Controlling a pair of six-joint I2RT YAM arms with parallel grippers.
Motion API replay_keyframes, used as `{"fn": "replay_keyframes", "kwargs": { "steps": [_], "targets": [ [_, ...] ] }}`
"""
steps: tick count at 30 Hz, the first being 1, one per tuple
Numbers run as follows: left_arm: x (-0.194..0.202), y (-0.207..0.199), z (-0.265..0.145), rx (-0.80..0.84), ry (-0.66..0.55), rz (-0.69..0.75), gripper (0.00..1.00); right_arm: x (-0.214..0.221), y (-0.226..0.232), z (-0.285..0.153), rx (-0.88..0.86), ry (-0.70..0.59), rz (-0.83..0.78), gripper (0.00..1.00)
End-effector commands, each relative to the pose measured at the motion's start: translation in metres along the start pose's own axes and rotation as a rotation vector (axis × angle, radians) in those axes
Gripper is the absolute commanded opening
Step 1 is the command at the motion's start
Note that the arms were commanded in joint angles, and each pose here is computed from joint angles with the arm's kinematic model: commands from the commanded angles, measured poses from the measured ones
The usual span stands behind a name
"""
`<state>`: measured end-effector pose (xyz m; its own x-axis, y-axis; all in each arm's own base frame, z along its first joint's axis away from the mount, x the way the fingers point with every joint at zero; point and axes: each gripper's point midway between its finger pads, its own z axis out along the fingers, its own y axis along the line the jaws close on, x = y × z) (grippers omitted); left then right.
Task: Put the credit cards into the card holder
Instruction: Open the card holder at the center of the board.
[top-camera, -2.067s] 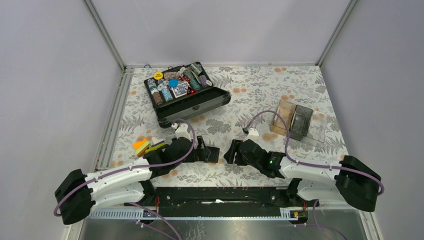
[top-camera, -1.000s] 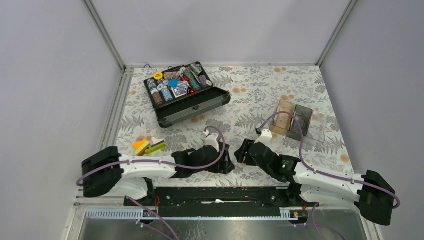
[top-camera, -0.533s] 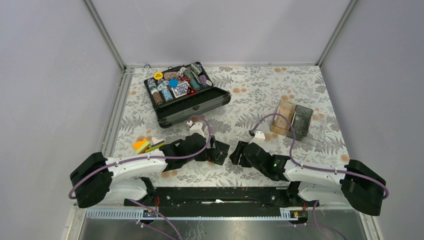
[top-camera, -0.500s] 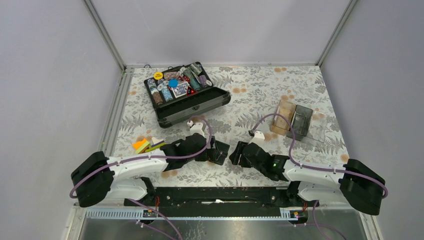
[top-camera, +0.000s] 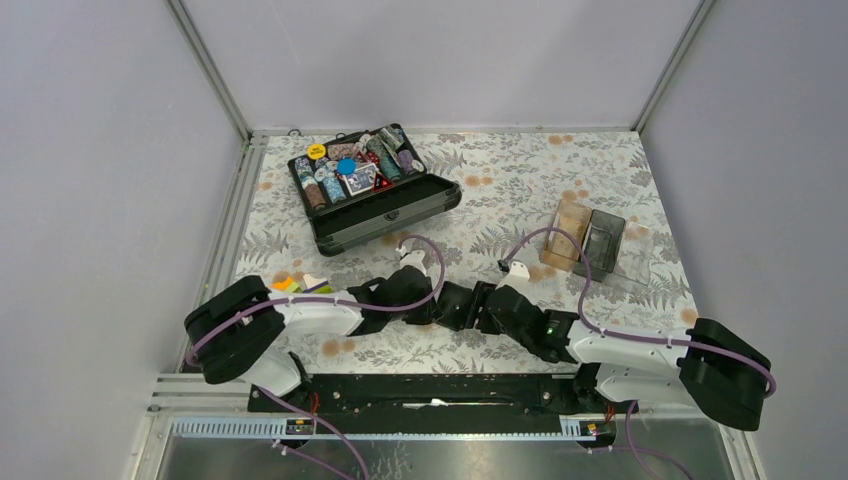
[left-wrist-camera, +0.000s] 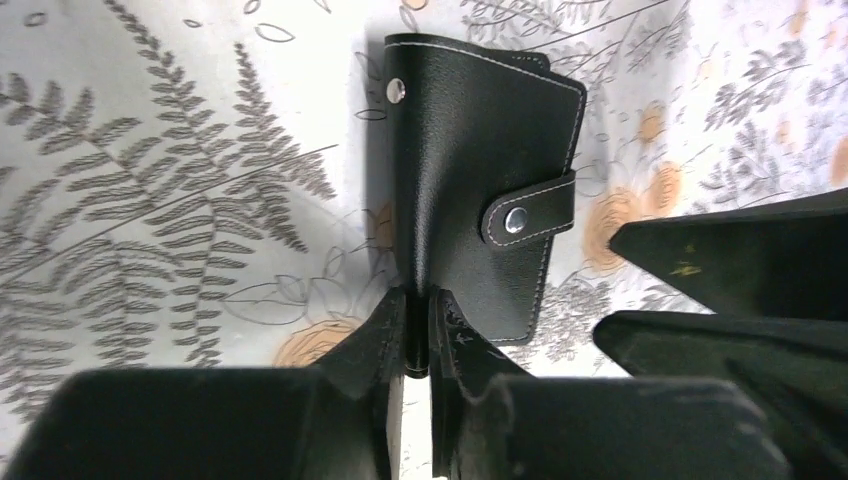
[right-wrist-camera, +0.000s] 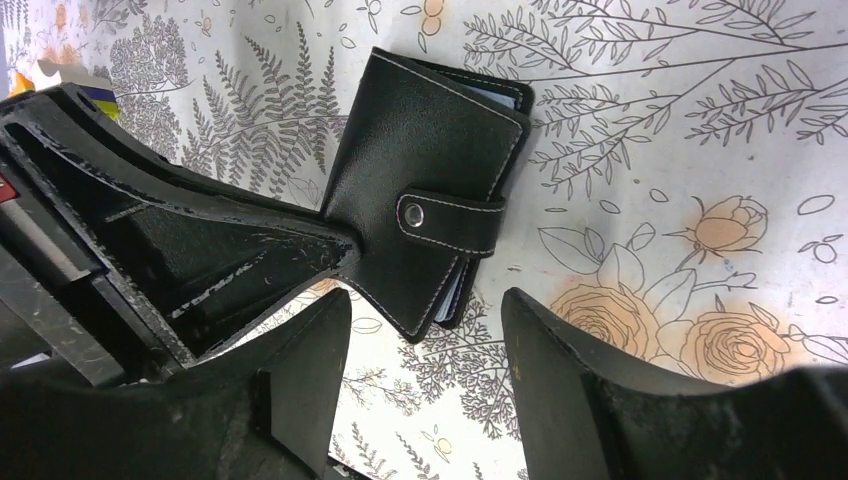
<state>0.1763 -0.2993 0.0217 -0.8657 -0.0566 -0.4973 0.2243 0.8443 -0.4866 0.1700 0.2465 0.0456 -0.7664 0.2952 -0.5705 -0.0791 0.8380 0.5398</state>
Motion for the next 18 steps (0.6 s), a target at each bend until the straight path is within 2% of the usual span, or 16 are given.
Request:
{"fn": "replay_keyframes", "kwargs": {
  "steps": [1,7,12,18],
  "targets": [
    [0.012,-0.004,0.003,0.038,0.049,-0.022,0.0,-0.008,-0.004,-0.002,-0.001,-0.055,0.014,0.64],
    [-0.021,-0.015,-0.028,0.113,-0.126,-0.022,0.0,-0.014,0.0,-0.004,-0.019,-0.06,0.034,0.67],
    [-0.048,-0.028,-0.069,0.216,-0.279,0.031,0.0,-0.043,0.037,-0.02,-0.187,-0.099,0.104,0.7],
    [-0.069,-0.043,-0.123,0.35,-0.423,0.099,0.0,-0.083,0.073,-0.061,-0.468,-0.241,0.171,0.91]
  ]
}}
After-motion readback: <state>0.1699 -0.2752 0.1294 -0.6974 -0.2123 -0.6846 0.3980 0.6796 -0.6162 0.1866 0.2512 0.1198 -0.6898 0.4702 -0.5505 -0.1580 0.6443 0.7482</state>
